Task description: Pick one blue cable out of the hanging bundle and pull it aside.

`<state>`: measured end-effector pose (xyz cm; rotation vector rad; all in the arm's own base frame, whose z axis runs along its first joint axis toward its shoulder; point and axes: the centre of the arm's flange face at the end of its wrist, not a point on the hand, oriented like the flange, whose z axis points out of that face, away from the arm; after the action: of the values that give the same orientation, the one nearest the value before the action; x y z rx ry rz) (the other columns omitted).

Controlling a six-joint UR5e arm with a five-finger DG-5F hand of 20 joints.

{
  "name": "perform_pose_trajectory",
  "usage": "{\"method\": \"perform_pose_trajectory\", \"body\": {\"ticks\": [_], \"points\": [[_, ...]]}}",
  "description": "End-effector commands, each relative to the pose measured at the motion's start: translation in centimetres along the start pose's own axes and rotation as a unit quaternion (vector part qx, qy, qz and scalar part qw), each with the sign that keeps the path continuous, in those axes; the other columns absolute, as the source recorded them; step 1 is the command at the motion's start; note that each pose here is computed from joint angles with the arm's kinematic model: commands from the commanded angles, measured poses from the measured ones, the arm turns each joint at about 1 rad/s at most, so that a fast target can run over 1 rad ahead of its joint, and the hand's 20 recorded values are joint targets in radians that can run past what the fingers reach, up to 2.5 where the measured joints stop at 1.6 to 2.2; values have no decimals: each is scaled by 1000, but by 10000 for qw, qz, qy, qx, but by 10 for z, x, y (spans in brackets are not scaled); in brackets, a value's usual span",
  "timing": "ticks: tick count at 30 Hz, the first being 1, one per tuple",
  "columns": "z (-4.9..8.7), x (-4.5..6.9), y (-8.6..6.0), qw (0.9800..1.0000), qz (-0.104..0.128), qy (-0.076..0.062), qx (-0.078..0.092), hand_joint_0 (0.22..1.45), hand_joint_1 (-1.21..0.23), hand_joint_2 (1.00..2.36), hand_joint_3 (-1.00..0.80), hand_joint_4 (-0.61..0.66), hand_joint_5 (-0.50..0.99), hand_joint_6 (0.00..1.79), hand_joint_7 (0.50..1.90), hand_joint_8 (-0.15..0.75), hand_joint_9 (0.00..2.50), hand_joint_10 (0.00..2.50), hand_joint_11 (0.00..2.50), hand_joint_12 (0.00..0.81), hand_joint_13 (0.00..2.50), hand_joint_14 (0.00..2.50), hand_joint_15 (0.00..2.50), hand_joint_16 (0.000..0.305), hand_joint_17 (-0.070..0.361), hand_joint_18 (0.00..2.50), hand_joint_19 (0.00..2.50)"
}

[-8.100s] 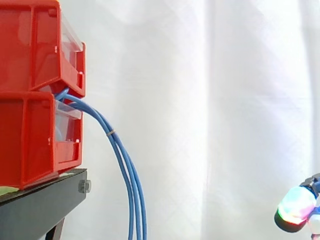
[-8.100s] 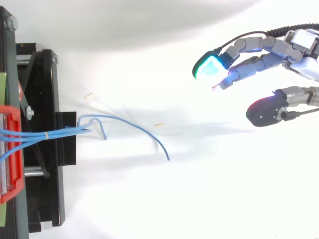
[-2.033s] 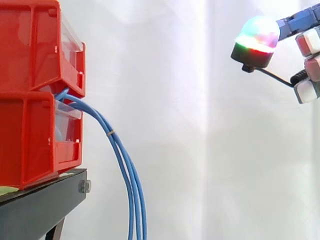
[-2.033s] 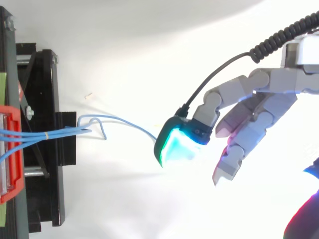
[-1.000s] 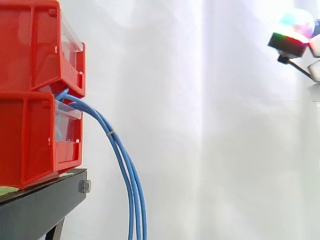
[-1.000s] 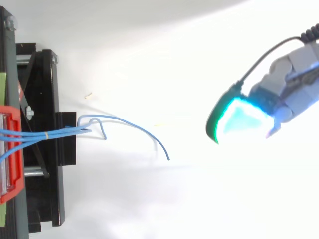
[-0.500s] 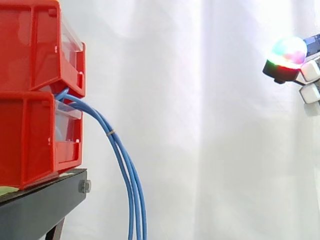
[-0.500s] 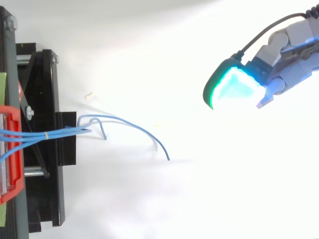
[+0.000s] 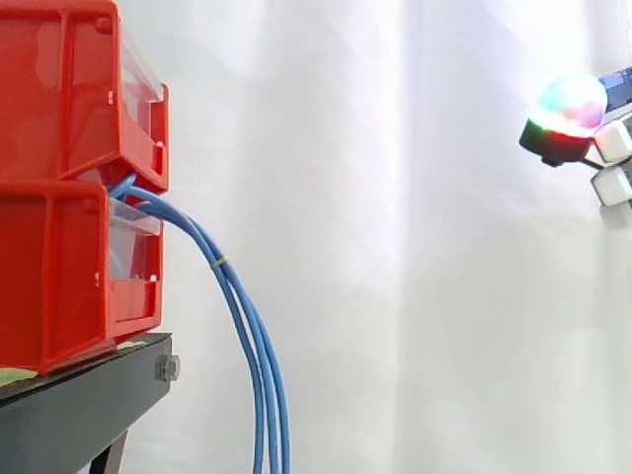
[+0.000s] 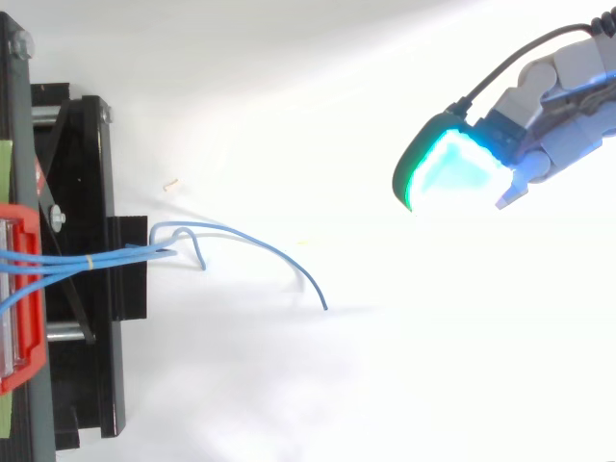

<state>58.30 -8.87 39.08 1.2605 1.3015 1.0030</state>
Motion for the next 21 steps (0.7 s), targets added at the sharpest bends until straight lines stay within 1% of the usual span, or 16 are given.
{"method": "perform_pose_trajectory", "body": {"ticks": [1,2,21], "points": [[0,0,-1,10000,-3,1,13,478,-601,1000,-500,140,-228,501,620,231,485,0,20,335,379,8,168,51,115,175,173],[0,0,0,10000,0,0,-2,481,-609,1001,-499,138,-228,501,620,230,481,0,21,334,375,7,169,51,115,169,175],[0,0,0,10000,0,0,-2,502,-625,1001,-480,137,-228,501,625,228,463,0,37,331,345,7,170,49,111,157,183]]}}
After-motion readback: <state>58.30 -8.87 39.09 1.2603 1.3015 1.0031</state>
